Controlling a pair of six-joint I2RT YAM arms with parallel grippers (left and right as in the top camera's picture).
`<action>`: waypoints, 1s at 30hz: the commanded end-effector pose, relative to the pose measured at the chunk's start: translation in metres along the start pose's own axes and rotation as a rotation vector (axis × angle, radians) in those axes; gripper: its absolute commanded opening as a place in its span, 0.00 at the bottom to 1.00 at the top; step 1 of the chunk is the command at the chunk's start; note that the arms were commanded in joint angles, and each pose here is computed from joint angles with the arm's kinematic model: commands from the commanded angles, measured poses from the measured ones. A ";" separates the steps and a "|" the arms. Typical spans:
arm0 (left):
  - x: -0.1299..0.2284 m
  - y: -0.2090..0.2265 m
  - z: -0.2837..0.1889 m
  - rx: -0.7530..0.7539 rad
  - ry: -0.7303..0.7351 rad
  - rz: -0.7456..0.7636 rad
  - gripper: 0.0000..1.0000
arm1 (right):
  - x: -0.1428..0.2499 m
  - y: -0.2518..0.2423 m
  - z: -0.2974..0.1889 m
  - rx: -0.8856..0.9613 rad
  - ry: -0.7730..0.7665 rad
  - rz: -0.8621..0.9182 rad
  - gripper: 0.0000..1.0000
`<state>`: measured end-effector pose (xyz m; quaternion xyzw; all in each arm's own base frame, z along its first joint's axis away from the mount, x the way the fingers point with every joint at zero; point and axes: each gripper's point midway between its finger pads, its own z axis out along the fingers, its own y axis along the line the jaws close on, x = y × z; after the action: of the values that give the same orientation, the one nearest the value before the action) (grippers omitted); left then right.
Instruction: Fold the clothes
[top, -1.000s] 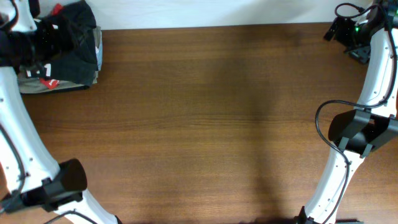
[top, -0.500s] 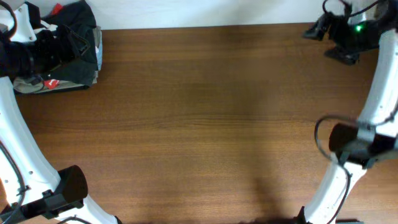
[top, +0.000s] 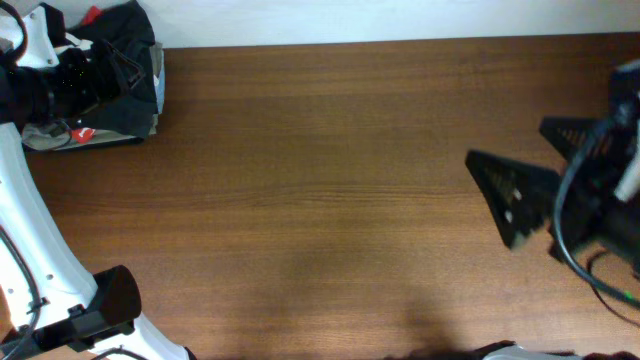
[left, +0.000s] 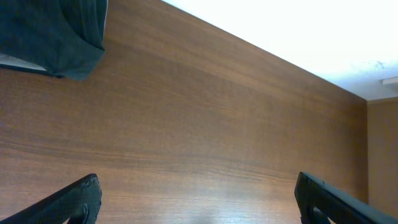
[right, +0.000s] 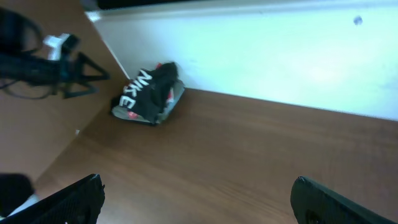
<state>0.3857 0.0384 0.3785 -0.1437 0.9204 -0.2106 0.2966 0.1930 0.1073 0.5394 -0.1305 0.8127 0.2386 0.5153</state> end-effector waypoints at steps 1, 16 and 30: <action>0.000 0.001 -0.004 -0.005 -0.011 0.009 0.99 | 0.003 0.002 -0.015 0.013 -0.024 -0.002 0.99; 0.000 0.001 -0.004 -0.005 -0.011 0.009 0.99 | 0.044 -0.025 0.017 0.092 0.183 -0.160 0.99; 0.000 0.001 -0.004 -0.005 -0.011 0.009 0.99 | 0.143 -0.090 0.043 0.259 0.104 -0.111 0.99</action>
<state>0.3856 0.0388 0.3782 -0.1442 0.9207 -0.2094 0.2962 0.2142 0.0737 0.4008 -0.1446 0.8603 0.1096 0.4764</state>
